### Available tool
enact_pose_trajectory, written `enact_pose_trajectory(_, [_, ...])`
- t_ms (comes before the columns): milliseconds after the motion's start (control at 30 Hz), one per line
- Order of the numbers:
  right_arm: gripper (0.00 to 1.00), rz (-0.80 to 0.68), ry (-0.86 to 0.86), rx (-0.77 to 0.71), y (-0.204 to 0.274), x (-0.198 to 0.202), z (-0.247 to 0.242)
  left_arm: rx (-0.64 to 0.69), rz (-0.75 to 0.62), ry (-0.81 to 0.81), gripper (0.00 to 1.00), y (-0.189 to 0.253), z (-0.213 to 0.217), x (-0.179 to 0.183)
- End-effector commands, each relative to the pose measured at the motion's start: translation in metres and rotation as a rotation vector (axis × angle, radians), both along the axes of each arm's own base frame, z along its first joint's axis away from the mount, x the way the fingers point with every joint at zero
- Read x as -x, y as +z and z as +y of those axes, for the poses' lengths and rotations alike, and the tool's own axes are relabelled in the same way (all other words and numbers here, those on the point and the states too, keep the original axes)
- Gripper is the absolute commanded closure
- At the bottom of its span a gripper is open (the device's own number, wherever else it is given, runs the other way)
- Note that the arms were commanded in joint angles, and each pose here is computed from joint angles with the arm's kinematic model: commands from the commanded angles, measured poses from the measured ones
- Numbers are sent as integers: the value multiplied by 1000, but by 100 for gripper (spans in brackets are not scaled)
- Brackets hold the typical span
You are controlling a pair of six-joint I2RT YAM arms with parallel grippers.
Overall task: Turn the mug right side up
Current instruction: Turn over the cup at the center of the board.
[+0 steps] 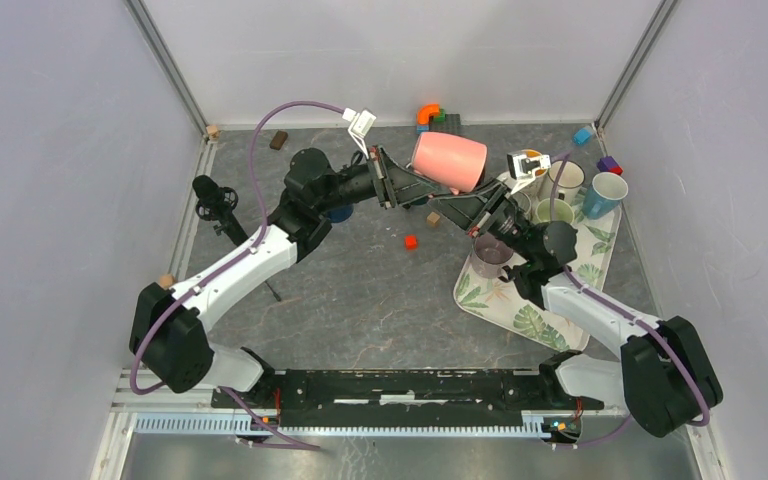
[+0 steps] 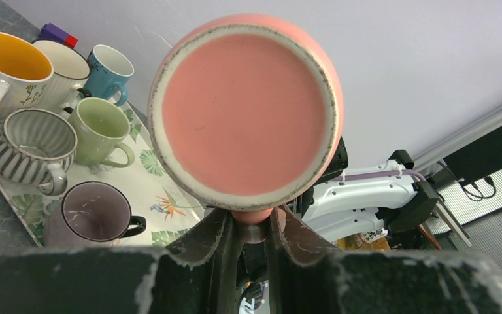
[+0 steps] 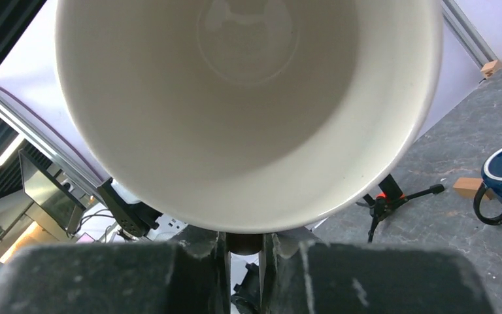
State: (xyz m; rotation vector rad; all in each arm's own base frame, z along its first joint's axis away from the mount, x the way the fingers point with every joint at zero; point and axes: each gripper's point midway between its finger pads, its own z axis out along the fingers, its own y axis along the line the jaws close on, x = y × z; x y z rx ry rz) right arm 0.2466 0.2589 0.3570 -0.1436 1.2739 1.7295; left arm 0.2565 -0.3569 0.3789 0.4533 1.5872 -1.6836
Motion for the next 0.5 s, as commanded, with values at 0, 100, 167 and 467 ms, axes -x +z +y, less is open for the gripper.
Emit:
enact_pose_trajectory(0, [98, -102, -38, -27, 31, 3, -2, 70, -91, -37, 97, 32, 7, 20])
enact_pose_trajectory(100, [100, -103, -66, 1, 28, 0, -2, 66, -86, -36, 88, 30, 7, 20])
enact_pose_trajectory(167, [100, -100, -87, 24, 25, -3, -2, 63, -84, -34, 77, 30, 7, 20])
enact_pose_trajectory(467, [100, -107, -207, 121, 21, -14, -9, 30, -74, -17, 25, 22, 7, 16])
